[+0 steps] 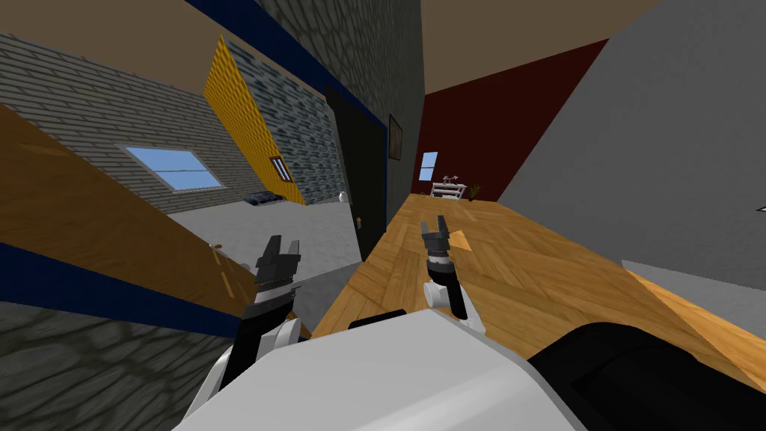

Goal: Push the door open

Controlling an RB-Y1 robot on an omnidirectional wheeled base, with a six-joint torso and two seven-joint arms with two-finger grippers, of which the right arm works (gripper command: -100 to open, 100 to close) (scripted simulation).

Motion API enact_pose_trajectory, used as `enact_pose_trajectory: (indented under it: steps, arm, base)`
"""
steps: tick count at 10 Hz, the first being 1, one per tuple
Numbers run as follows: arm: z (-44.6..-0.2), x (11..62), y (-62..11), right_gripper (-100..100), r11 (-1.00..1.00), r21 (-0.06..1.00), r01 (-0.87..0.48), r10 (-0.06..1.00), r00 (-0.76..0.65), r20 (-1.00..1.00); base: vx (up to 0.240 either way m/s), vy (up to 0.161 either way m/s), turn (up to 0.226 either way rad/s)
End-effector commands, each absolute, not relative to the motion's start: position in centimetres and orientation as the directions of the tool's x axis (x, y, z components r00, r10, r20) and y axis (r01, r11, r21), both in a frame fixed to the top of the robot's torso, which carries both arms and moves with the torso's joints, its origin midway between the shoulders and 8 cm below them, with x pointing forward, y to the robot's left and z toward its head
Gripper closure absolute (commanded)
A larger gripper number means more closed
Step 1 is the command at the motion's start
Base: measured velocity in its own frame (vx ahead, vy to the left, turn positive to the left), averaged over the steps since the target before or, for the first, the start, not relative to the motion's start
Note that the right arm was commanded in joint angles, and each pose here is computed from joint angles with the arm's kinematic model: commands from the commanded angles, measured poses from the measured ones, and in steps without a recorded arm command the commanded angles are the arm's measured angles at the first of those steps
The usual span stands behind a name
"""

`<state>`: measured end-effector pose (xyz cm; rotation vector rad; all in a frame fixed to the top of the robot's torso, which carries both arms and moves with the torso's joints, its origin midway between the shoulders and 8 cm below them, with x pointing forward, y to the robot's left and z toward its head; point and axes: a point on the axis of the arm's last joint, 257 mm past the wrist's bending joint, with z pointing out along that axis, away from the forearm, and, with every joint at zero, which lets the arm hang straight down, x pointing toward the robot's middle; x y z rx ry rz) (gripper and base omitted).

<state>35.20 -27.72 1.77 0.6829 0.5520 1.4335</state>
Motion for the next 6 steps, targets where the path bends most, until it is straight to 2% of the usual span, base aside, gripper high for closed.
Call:
enact_pose_trajectory:
  steps: [1,6]
  arm:
    - [0.9,35.8,-27.3,-100,0.004,0.726,-0.687,0.997,0.062,0.054]
    - [-2.1,37.8,-26.1,-100,-0.014,0.763,-0.646,0.999,0.028,0.042]
  base:
    - [0.135,0.062,0.071]
    - [0.121,-0.052,0.078]
